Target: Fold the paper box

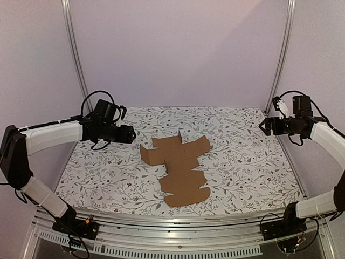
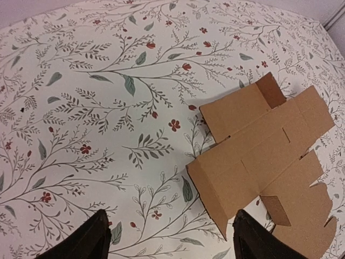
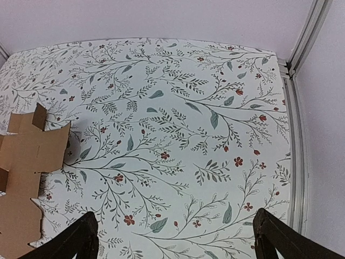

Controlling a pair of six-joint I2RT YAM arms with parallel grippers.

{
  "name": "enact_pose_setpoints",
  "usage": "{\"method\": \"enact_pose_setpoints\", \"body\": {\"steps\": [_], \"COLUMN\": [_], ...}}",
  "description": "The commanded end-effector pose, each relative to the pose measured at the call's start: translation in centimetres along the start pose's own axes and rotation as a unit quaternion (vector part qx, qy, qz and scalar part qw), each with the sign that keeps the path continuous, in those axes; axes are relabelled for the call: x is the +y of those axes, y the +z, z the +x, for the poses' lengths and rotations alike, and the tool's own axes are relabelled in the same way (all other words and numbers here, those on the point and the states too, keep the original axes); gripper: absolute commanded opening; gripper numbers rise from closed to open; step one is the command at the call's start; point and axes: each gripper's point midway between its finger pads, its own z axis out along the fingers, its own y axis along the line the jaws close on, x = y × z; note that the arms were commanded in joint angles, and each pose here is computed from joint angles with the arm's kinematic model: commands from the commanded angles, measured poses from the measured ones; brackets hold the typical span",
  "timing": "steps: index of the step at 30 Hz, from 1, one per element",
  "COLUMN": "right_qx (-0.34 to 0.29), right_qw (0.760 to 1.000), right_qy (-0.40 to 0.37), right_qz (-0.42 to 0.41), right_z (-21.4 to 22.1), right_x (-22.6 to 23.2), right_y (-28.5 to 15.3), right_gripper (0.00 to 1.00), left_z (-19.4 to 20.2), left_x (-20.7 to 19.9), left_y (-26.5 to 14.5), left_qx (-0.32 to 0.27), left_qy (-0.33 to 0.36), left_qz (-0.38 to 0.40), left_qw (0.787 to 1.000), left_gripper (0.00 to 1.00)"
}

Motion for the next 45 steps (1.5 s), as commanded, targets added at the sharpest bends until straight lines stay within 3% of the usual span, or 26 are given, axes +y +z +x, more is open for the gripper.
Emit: {"method": "enact_pose_setpoints", "body": {"steps": [1, 7, 18, 21, 26, 29, 32, 39, 45], "right_qx": [-0.008, 0.024, 0.074, 0.105, 0.107, 0.107, 0.1, 0.087, 0.116], "right_qw": [1.0, 0.981, 0.951, 0.944, 0.942, 0.941, 0.939, 0.932, 0.924], "right_qy": [0.01, -0.121, -0.182, -0.186, -0.189, -0.192, -0.196, -0.214, -0.24], "right_qz": [-0.023, -0.151, -0.237, -0.251, -0.255, -0.257, -0.263, -0.279, -0.276], "right_z": [0.1, 3.1, 5.1, 6.2, 6.4, 6.4, 5.9, 0.9, -3.3], "right_x": [0.7, 5.5, 10.3, 10.6, 10.9, 11.0, 11.6, 13.7, 15.1], "right_y": [0.1, -0.5, -0.6, -0.1, -0.1, 0.0, -0.3, -2.1, -0.5], "right_gripper": [0.99, 0.99, 0.96, 0.93, 0.93, 0.92, 0.92, 0.92, 0.89], "left_z": [1.1, 2.5, 6.0, 6.5, 6.3, 5.8, 4.8, 2.0, 0.4], "left_x": [-2.3, -3.3, -6.8, -7.4, -8.1, -8.9, -10.1, -13.0, -14.4], "left_y": [1.0, 2.8, 6.7, 7.6, 8.5, 8.5, 8.1, 5.5, 3.0], "left_qx": [0.044, 0.08, 0.151, 0.163, 0.165, 0.16, 0.145, 0.069, -0.023], "left_qy": [-0.07, -0.133, -0.142, -0.14, -0.131, -0.116, -0.083, 0.019, 0.041], "left_qz": [0.048, 0.057, 0.084, 0.084, 0.093, 0.103, 0.116, 0.137, 0.171], "left_qw": [0.995, 0.986, 0.975, 0.973, 0.973, 0.975, 0.979, 0.988, 0.984], "left_gripper": [0.77, 0.69, 0.65, 0.57, 0.33, 0.12, 0.0, 0.0, 0.0]}}
